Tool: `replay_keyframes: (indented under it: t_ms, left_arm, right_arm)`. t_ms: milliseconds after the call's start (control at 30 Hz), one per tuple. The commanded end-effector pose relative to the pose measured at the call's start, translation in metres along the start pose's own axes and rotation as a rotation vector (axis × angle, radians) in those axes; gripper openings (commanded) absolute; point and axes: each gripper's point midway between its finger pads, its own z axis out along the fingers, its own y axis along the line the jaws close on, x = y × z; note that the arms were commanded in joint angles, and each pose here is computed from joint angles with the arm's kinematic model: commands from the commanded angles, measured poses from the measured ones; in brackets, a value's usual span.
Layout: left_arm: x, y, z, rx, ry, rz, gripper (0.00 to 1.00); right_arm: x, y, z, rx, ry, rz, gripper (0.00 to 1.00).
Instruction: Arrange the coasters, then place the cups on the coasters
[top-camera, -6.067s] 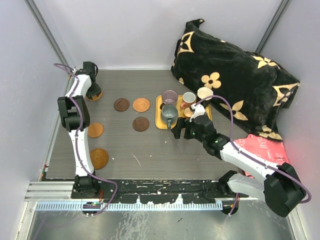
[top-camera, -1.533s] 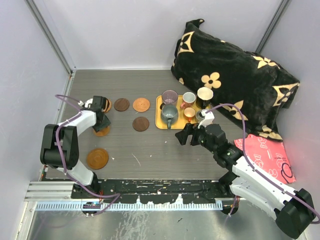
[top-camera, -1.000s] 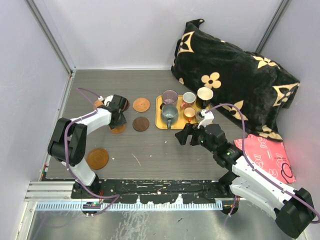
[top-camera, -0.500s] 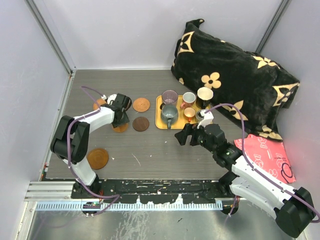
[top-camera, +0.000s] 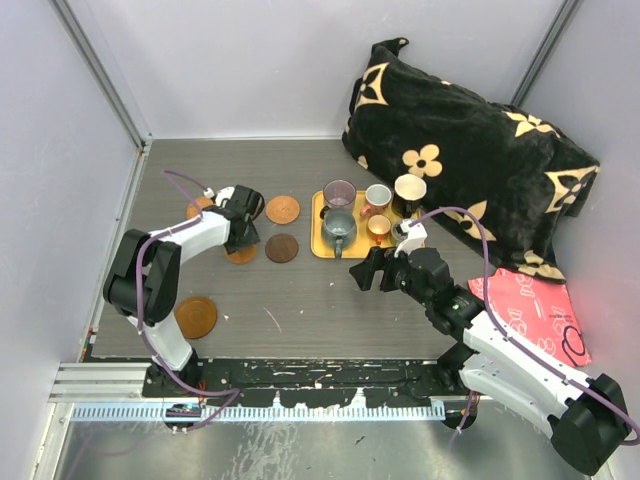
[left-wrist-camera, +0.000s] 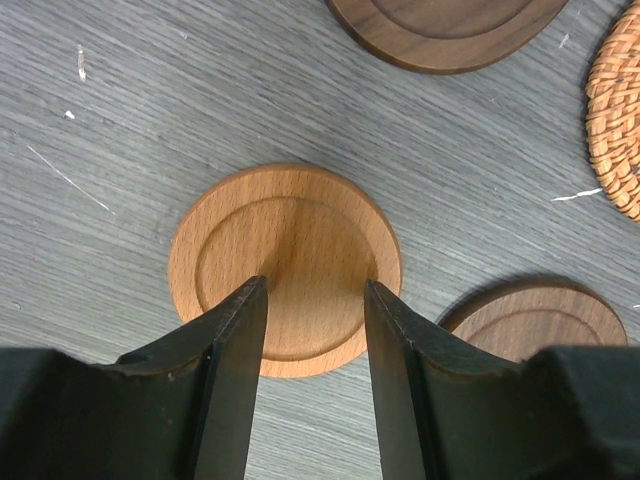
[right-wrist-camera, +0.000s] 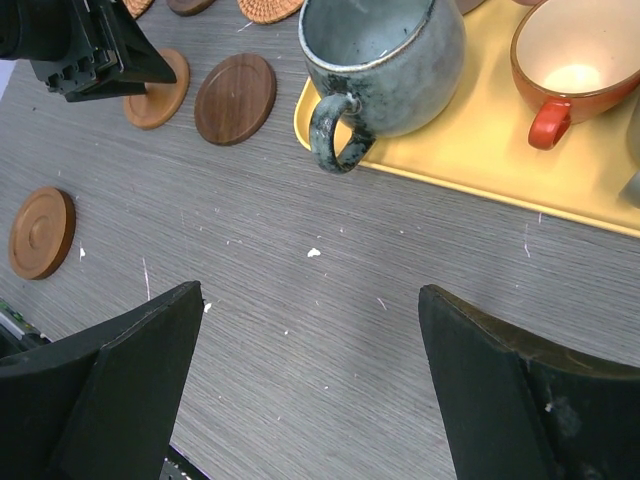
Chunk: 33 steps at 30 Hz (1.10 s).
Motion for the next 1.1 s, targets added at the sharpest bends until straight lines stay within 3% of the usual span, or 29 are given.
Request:
replay_keyframes:
  t_ms: [0, 367, 833, 1067]
  left_arm:
    - [0.006, 0.005, -0.014, -0.007, 0.031, 0.014, 0.46]
    - [-0.024, 0.016, -0.071, 0.034, -0.072, 0.008, 0.47]
    - [0.052, 0.114, -0.105, -0.052, -0.031, -0.076, 0.46]
    - [0.086, 0.138, -0.104, -0.077, 0.021, -0.128, 0.47]
  right_arm:
    - [-0.024, 0.015, 0.000, -0.046, -0.070, 0.000, 0.94]
    - [-0.026, 0.016, -0.003, -0.050, -0.083, -0.005, 0.94]
    - [-0.026, 0.020, -0.008, -0.085, -0.105, -0.002, 0.94]
    - [-0.026, 0.022, -0.011, -0.104, -0.118, 0.002, 0.94]
